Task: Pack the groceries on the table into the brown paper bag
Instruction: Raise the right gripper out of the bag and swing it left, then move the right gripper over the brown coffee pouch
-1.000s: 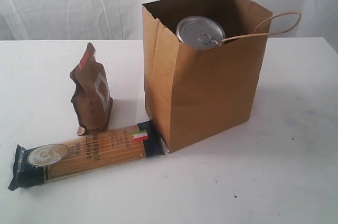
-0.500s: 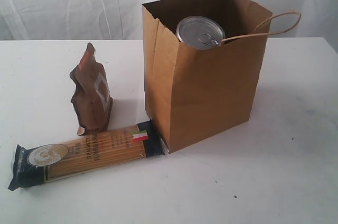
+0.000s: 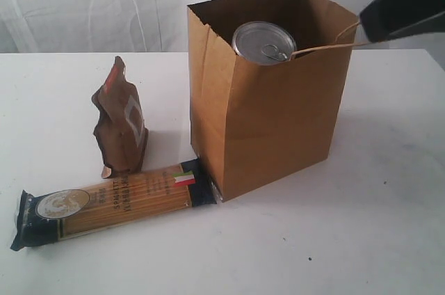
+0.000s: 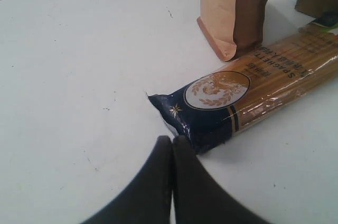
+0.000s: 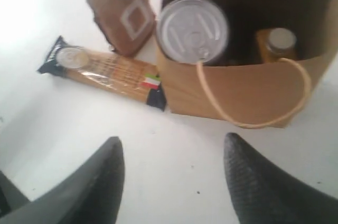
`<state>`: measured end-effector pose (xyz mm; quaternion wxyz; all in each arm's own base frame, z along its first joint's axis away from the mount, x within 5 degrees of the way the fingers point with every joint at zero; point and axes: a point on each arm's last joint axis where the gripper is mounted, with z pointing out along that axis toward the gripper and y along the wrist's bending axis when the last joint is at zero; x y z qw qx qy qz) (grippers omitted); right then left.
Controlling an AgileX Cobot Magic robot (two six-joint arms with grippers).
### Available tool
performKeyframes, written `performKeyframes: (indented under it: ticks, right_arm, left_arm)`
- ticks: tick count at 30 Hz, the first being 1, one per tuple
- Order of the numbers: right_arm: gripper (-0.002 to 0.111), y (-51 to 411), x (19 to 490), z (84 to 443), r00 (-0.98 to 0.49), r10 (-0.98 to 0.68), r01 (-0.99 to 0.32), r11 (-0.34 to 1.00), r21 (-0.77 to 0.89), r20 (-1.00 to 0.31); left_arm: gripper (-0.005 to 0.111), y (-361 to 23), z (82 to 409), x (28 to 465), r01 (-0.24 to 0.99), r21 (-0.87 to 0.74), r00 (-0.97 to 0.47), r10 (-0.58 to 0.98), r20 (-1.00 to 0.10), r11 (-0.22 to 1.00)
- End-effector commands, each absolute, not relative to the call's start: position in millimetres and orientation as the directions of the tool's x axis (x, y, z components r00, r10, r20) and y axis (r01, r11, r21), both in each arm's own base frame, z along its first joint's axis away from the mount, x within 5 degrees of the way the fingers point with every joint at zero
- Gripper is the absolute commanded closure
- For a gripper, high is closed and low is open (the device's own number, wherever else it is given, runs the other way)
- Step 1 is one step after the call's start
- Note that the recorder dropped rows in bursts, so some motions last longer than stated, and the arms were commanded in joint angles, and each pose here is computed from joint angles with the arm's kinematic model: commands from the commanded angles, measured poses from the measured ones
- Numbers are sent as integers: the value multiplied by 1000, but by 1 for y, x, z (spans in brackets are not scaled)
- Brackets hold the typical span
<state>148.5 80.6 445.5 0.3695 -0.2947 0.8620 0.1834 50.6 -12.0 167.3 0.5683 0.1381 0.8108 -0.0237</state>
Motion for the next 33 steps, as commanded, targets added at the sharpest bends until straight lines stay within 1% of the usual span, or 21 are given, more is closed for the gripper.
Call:
performKeyframes:
  ticks: [1,9,15,26,33]
  right_arm:
    - [56,89,148,431,-531,-408,-722,677,145,-743]
    - [56,107,154,415,-509,-481,-793,584,172,-714]
    - [56,122,161,405,-507,-532,-822,535,195,-678]
    - [56,160,161,385,-430,-656,-898,382,219,-621]
    - [56,195,162,369,-375,-731,-927,279,252,-569]
  left_arm:
    - [107,-12,166,50,247,115,-318,192,-929,962]
    - [107,-12,166,50,247,115,-318,192,-929,962]
    - [107,-12,166,50,247,115,-318,192,-929,962]
    - [107,-12,166,50,247,115,-318,192,-929,962]
    - [107,-12,166,50,247,115,-318,192,-929,962]
